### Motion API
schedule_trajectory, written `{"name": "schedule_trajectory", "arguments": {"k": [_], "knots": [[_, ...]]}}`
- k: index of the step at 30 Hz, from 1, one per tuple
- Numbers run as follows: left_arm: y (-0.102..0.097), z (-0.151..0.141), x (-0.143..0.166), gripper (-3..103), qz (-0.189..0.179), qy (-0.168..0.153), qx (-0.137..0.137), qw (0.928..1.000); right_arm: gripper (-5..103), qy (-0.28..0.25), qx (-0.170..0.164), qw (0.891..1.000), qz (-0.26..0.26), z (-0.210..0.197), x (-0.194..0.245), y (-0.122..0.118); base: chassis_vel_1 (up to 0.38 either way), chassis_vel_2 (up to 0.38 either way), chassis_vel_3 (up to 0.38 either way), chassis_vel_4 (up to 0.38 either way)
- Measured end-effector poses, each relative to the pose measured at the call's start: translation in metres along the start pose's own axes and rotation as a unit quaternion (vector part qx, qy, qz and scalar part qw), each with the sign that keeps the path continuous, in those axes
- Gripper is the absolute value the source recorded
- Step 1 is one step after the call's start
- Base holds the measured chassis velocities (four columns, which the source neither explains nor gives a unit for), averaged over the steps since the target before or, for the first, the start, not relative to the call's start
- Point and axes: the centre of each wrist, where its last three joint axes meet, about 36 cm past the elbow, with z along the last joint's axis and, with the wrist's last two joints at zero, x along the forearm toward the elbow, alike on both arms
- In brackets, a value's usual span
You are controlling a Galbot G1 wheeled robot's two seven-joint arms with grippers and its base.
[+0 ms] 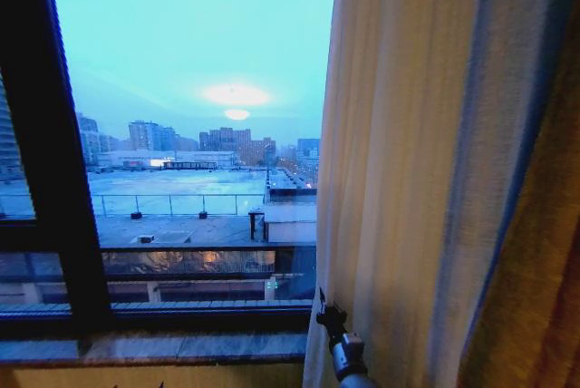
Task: Open the curtains by pulling them apart, changing their state from closed to fully open.
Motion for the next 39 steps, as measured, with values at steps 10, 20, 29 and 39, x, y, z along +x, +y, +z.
{"name": "schedule_trajectory", "arguments": {"k": [10,20,29,39], "knots": [[0.000,-0.002,0.002,100,0.000,-0.001,-0.001,1.0000,0,-0.004,-0.005,1.000,0.006,-0.002,0.004,-0.005,-0.176,-0.169,0.193,0.167],[-0.001,-0.002,0.001,100,0.000,-0.002,0.000,1.0000,0,-0.023,-0.002,1.000,0.020,-0.004,0.014,-0.013,-0.308,-0.316,0.309,0.318],[-0.001,0.000,-0.004,100,0.002,-0.001,0.002,1.0000,16,-0.048,0.022,0.998,0.028,-0.003,0.018,-0.015,-0.204,-0.220,0.206,0.204],[0.001,0.005,-0.010,100,0.002,0.000,0.003,1.0000,60,-0.043,0.025,0.999,0.019,0.002,0.017,-0.009,0.033,0.049,-0.025,-0.032]]}}
